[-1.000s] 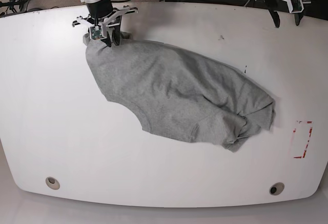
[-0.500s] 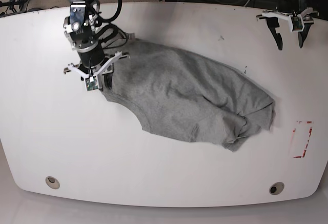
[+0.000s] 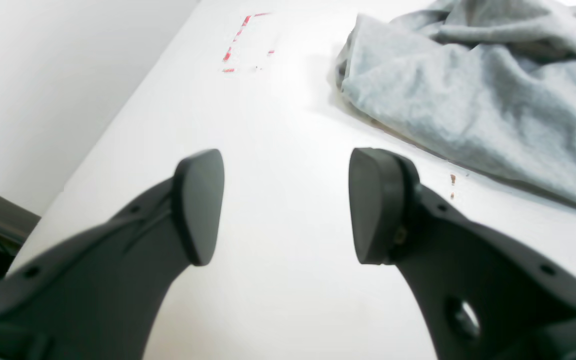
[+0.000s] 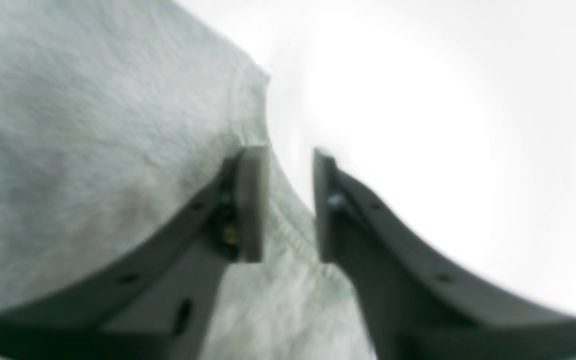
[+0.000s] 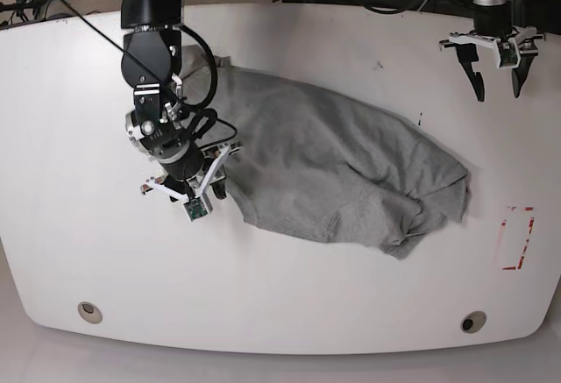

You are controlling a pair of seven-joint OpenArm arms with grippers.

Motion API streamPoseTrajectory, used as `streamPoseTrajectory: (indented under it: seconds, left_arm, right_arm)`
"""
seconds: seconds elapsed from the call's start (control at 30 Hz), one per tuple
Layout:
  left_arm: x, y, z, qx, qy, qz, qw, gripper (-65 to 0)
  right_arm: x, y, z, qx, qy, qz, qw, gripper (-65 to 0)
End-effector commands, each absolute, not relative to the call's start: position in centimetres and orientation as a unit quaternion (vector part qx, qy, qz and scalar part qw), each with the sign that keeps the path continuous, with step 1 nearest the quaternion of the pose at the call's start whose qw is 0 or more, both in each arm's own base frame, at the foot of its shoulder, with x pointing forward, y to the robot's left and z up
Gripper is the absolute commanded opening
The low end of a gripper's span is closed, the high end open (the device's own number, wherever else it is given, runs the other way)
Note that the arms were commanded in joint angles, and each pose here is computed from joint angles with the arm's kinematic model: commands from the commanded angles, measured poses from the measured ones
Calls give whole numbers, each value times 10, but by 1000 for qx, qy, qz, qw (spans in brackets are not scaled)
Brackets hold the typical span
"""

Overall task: Fold the T-shirt properly
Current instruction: 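Move the right gripper down to the grey T-shirt's bunched edge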

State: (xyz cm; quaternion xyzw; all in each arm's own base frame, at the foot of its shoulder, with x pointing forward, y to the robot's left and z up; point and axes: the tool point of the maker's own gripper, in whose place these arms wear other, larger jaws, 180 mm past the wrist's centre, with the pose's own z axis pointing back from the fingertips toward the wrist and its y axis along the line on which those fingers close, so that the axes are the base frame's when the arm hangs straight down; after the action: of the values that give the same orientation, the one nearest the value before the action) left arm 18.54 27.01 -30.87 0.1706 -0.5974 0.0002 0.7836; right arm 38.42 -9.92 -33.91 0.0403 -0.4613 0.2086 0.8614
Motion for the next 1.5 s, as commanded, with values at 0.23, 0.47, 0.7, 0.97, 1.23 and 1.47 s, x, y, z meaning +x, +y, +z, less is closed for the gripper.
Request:
streamPoseTrajectory:
  seconds: [0.23, 0.47, 0.7, 0.97, 1.23, 1.47]
  left_arm:
    - [185, 273, -298, 178, -610, -6, 772, -281]
    - [186, 273, -298, 178, -611, -6, 771, -281]
    - [185, 272, -299, 178, -610, -3, 772, -281]
    - [186, 271, -299, 176, -611, -4, 772, -281]
    - [186, 271, -299, 176, -611, -4, 772, -281]
    - [191, 271, -297, 176, -616, -3, 768, -281]
  right_arm:
    - [427, -55, -338, 70, -450, 275, 847, -322]
    - [454, -27, -352, 89, -412, 295, 858, -322]
    - [475, -16, -363, 119, -396, 296, 861, -322]
    - [487, -6, -371, 145, -395, 284, 862, -320]
    - [487, -4, -382, 159, -404, 272, 859, -317]
    - [486, -5, -388, 163, -406, 265, 860, -317]
